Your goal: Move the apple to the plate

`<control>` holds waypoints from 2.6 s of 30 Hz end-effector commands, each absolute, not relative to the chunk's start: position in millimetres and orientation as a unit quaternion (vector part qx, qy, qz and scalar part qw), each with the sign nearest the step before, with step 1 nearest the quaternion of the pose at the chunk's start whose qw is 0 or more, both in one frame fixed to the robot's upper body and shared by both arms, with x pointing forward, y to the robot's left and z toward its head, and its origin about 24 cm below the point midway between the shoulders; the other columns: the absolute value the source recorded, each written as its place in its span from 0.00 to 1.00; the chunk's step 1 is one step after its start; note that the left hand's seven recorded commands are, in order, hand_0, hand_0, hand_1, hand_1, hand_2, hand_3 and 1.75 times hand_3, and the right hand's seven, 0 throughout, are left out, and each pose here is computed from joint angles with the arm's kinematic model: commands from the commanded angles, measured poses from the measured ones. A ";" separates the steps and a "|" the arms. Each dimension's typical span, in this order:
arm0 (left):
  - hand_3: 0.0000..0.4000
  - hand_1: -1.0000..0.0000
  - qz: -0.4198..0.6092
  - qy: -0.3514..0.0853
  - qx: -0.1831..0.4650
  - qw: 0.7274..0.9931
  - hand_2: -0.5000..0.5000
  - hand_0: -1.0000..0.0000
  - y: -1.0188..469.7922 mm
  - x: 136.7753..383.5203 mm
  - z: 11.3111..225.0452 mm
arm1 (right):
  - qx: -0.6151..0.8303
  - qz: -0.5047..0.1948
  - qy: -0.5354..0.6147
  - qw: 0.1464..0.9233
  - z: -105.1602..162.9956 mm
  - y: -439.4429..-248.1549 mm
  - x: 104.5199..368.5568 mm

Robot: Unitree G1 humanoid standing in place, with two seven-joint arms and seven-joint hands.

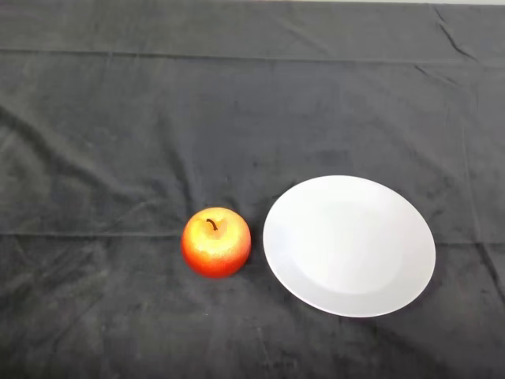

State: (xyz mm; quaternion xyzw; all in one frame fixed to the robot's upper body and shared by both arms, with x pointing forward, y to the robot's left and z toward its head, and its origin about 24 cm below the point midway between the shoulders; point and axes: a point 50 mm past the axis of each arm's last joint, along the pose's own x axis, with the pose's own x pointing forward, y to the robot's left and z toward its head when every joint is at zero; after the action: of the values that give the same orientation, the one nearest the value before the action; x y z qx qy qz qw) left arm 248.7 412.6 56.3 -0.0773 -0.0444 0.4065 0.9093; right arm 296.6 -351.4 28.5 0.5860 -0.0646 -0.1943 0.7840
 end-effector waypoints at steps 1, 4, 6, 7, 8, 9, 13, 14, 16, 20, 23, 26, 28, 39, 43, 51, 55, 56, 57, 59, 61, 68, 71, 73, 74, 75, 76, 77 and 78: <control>0.00 1.00 0.387 -0.086 -0.073 0.915 0.50 1.00 404.9 264.3 73.6 | 0.586 -0.193 -0.085 0.782 37.9 -357.6 298.7; 0.00 1.00 0.372 -0.083 -0.063 0.923 0.50 1.00 398.4 269.7 73.1 | 0.586 -0.193 -0.085 0.783 37.9 -357.6 298.7; 0.00 1.00 0.360 -0.080 -0.053 0.928 0.50 1.00 394.5 272.9 73.0 | 0.586 -0.193 -0.085 0.783 37.9 -357.6 298.7; 0.00 1.00 0.354 -0.079 -0.047 0.931 0.50 1.00 392.4 274.4 72.8 | 0.586 -0.193 -0.085 0.783 37.9 -357.6 298.7; 0.00 1.00 0.348 -0.078 -0.042 0.933 0.50 1.00 390.4 275.9 72.7 | 0.586 -0.193 -0.085 0.783 37.9 -357.6 298.7; 0.00 1.00 0.342 -0.077 -0.036 0.936 0.50 1.00 388.6 277.1 72.7 | 0.586 -0.193 -0.085 0.783 37.9 -357.6 298.7; 0.00 1.00 0.315 -0.071 -0.007 0.946 0.50 1.00 380.3 282.5 72.2 | 0.586 -0.193 -0.085 0.783 37.9 -357.5 298.7; 0.00 1.00 0.308 -0.070 0.000 0.949 0.50 1.00 378.3 283.7 72.0 | 0.586 -0.193 -0.085 0.783 37.9 -357.5 298.7; 0.00 1.00 0.295 -0.067 0.014 0.953 0.50 1.00 374.1 286.2 71.7 | 0.585 -0.193 -0.085 0.783 37.9 -357.5 298.7; 0.00 1.00 0.269 -0.063 0.038 0.960 0.50 1.00 365.2 291.3 70.7 | 0.585 -0.193 -0.085 0.783 37.9 -357.5 298.7; 0.00 1.00 0.250 -0.061 0.053 0.965 0.50 1.00 357.5 295.4 69.4 | 0.585 -0.193 -0.085 0.783 37.8 -357.5 298.7; 0.00 1.00 0.230 -0.060 0.064 0.969 0.50 1.00 349.1 299.9 68.1 | 0.585 -0.193 -0.084 0.783 37.8 -357.5 298.7; 0.00 1.00 0.217 -0.060 0.070 0.972 0.50 1.00 343.3 303.0 67.5 | 0.585 -0.193 -0.084 0.783 37.8 -357.4 298.7; 0.00 1.00 0.143 -0.069 0.094 0.983 0.50 1.00 306.7 316.3 60.8 | 0.585 -0.193 -0.084 0.783 37.8 -357.4 298.7; 0.00 1.00 0.113 -0.072 0.100 0.986 0.50 1.00 293.2 318.8 56.9 | 0.585 -0.193 -0.084 0.783 37.8 -357.4 298.7; 0.00 1.00 0.051 -0.072 0.112 0.990 0.50 1.00 265.1 321.6 47.0 | 0.585 -0.193 -0.084 0.783 37.8 -357.3 298.6; 0.00 1.00 0.018 -0.073 0.118 0.990 0.50 1.00 251.9 322.1 42.9 | 0.584 -0.194 -0.084 0.784 37.8 -357.3 298.6; 0.00 1.00 0.011 -0.074 0.120 0.990 0.50 1.00 249.2 322.1 42.0 | 0.584 -0.194 -0.084 0.784 37.8 -357.3 298.6; 0.00 1.00 0.003 -0.074 0.121 0.990 0.50 1.00 246.3 322.0 41.1 | 0.584 -0.194 -0.084 0.784 37.8 -357.3 298.6; 0.00 1.00 -0.013 -0.074 0.124 0.989 0.50 1.00 240.4 321.6 39.0 | 0.584 -0.194 -0.084 0.784 37.8 -357.3 298.6; 0.00 1.00 -0.027 -0.075 0.126 0.989 0.50 1.00 235.2 321.4 37.3 | 0.584 -0.194 -0.084 0.784 37.8 -357.3 298.6; 0.00 1.00 -0.081 -0.078 0.130 0.985 0.50 1.00 214.3 318.8 30.2 | 0.584 -0.194 -0.084 0.784 37.8 -357.3 298.6; 0.00 1.00 -0.103 -0.080 0.132 0.983 0.50 1.00 206.4 317.1 27.5 | 0.584 -0.194 -0.084 0.784 37.8 -357.3 298.6; 0.00 1.00 -0.116 -0.082 0.133 0.981 0.50 1.00 202.2 315.9 25.9 | 0.584 -0.194 -0.084 0.784 37.8 -357.3 298.6; 0.00 1.00 -0.124 -0.083 0.134 0.980 0.50 1.00 199.6 315.0 25.0 | 0.584 -0.194 -0.084 0.784 37.8 -357.3 298.6; 0.00 1.00 -0.131 -0.083 0.135 0.979 0.50 1.00 197.3 314.2 24.0 | 0.584 -0.194 -0.084 0.784 37.8 -357.3 298.6; 0.00 1.00 -0.138 -0.084 0.136 0.978 0.50 1.00 195.4 313.3 23.2 | 0.584 -0.194 -0.084 0.784 37.8 -357.3 298.6; 0.00 1.00 -0.144 -0.084 0.137 0.976 0.50 1.00 193.7 312.6 22.4 | 0.584 -0.194 -0.084 0.784 37.8 -357.3 298.6; 0.00 1.00 -0.150 -0.085 0.138 0.975 0.50 1.00 192.2 311.9 21.8 | 0.584 -0.194 -0.084 0.784 37.8 -357.3 298.6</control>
State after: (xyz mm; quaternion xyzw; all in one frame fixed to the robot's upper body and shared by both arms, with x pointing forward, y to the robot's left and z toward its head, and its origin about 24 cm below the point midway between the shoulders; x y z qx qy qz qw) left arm 311.0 198.3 14.9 0.1250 -0.0603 -0.1292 0.9818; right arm 296.6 -351.4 28.5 0.5859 -0.0646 -0.1943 0.7841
